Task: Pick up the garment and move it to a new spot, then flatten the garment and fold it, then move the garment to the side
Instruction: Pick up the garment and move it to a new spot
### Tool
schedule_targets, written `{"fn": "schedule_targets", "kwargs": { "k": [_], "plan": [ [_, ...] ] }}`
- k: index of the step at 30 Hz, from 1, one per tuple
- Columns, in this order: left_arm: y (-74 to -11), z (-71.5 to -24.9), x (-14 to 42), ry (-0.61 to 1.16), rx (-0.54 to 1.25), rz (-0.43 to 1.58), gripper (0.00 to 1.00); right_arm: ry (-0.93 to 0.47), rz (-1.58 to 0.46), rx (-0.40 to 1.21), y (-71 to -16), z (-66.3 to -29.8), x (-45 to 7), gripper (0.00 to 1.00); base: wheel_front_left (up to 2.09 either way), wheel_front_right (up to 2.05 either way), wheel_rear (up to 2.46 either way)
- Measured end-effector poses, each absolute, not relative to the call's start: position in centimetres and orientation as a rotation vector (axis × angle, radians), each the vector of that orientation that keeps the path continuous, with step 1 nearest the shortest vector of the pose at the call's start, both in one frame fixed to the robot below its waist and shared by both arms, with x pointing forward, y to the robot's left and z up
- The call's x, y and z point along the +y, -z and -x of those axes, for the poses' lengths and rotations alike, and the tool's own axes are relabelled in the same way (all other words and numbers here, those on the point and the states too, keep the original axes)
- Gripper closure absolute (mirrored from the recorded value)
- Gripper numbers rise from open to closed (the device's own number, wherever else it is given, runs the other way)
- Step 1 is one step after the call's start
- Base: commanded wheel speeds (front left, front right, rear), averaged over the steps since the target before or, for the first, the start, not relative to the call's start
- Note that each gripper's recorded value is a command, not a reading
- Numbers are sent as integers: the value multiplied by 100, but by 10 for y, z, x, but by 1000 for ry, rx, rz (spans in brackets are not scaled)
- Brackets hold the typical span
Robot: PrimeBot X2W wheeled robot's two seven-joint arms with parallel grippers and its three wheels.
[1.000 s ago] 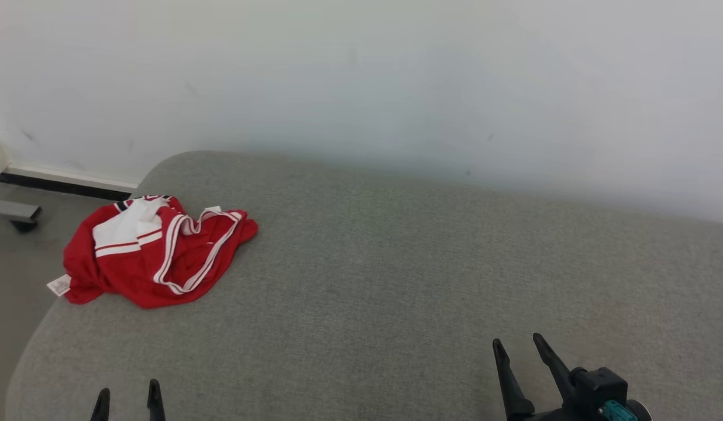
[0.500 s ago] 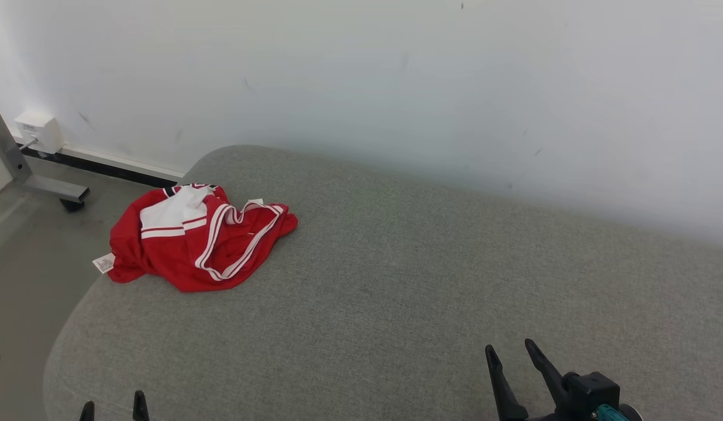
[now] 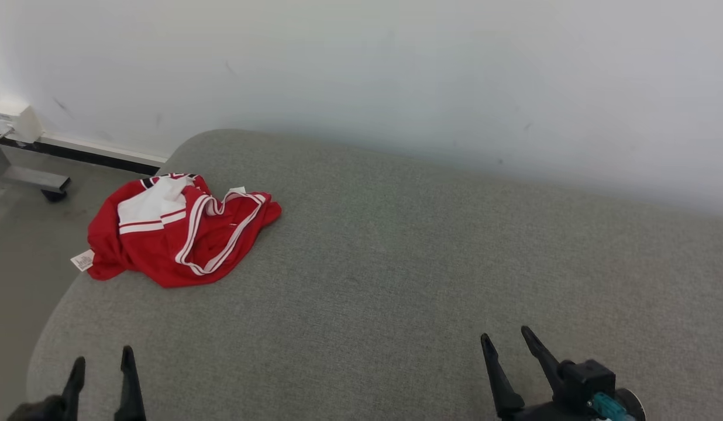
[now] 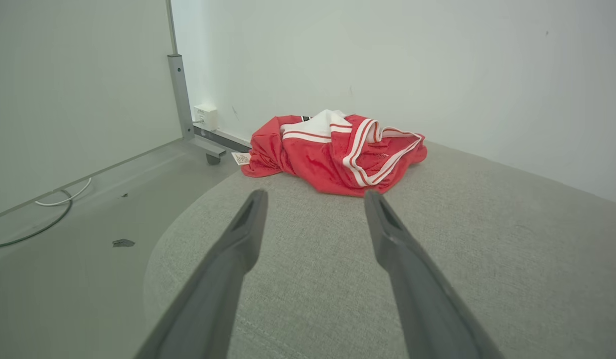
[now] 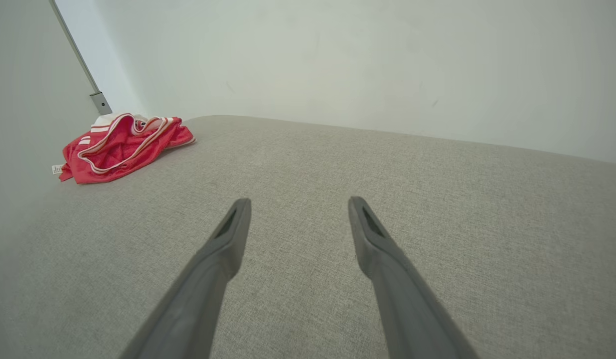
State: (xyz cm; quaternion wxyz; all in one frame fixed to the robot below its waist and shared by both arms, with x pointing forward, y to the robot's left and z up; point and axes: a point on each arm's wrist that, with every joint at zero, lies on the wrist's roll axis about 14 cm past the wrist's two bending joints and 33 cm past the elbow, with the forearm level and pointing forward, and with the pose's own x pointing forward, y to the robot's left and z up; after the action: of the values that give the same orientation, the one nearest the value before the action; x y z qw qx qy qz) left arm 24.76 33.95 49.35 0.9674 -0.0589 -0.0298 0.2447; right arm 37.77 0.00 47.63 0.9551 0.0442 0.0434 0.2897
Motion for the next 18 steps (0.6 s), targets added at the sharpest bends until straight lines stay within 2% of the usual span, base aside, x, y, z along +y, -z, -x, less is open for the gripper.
{"fn": "schedule_targets", "kwargs": {
  "k": [12, 18],
  "plan": [
    [-507, -349, 386, -542, -12, 200, 0, -627, -56, 91, -483, -398, 8, 0, 0, 0, 0],
    [-503, -405, 403, -558, 40, 246, 0, -612, -42, 97, -477, -418, -4, 0, 0, 0, 0]
  ]
}}
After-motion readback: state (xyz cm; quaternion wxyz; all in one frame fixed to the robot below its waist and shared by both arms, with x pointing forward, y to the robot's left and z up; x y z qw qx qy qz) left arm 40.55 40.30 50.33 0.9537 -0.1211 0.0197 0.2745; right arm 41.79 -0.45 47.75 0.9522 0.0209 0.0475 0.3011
